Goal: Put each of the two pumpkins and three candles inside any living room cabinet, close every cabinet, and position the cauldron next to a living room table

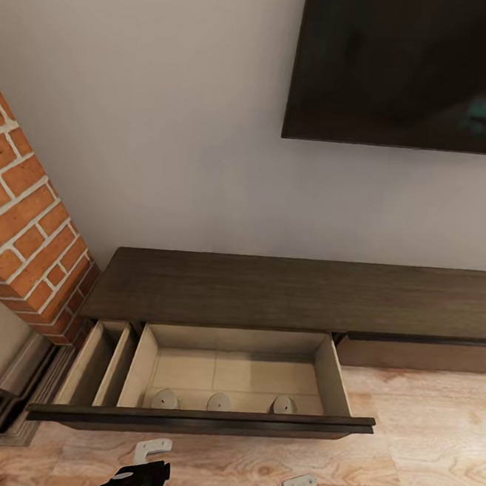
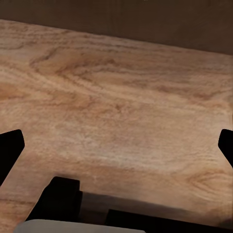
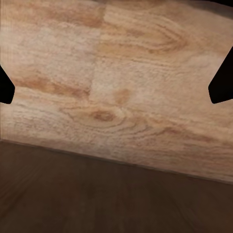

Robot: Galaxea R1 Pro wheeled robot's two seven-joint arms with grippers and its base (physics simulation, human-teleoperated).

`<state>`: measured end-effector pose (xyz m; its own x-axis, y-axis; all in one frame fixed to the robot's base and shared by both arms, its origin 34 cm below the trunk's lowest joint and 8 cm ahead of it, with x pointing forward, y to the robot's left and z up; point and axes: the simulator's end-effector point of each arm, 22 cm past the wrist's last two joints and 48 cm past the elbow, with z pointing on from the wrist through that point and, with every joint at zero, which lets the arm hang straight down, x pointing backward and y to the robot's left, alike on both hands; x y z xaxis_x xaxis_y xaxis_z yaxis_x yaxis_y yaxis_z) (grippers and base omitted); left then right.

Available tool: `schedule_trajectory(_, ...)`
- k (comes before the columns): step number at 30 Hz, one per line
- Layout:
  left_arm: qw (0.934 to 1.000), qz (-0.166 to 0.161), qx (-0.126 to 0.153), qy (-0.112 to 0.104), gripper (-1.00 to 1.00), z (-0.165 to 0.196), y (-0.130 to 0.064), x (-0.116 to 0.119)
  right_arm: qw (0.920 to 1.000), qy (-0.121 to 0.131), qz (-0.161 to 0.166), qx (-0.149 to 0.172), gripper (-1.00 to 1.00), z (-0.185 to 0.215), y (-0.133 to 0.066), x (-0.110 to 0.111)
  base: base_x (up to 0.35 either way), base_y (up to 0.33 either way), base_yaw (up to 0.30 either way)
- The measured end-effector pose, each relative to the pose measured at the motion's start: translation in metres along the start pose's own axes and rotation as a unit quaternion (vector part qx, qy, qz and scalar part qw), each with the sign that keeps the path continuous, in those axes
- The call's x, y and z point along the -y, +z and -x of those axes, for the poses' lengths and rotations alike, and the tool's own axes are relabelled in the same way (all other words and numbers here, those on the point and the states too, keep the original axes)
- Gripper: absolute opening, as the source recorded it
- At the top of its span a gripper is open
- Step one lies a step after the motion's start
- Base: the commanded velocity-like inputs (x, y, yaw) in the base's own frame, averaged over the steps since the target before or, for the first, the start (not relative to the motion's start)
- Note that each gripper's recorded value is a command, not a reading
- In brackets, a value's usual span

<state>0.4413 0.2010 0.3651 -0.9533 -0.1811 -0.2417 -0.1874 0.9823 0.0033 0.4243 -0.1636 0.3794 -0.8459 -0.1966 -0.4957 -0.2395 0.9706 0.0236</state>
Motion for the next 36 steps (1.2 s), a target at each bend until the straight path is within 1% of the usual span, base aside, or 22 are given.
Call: schedule_trajectory(36, 0.9996, -0.005, 0.028, -0.002, 1.0, -0.001, 0.054, 0.002, 0.9996, -0.004, -0.006, 0.028, 1.0, -0.016, 0.052, 0.004, 0.0, 0.0, 0.0)
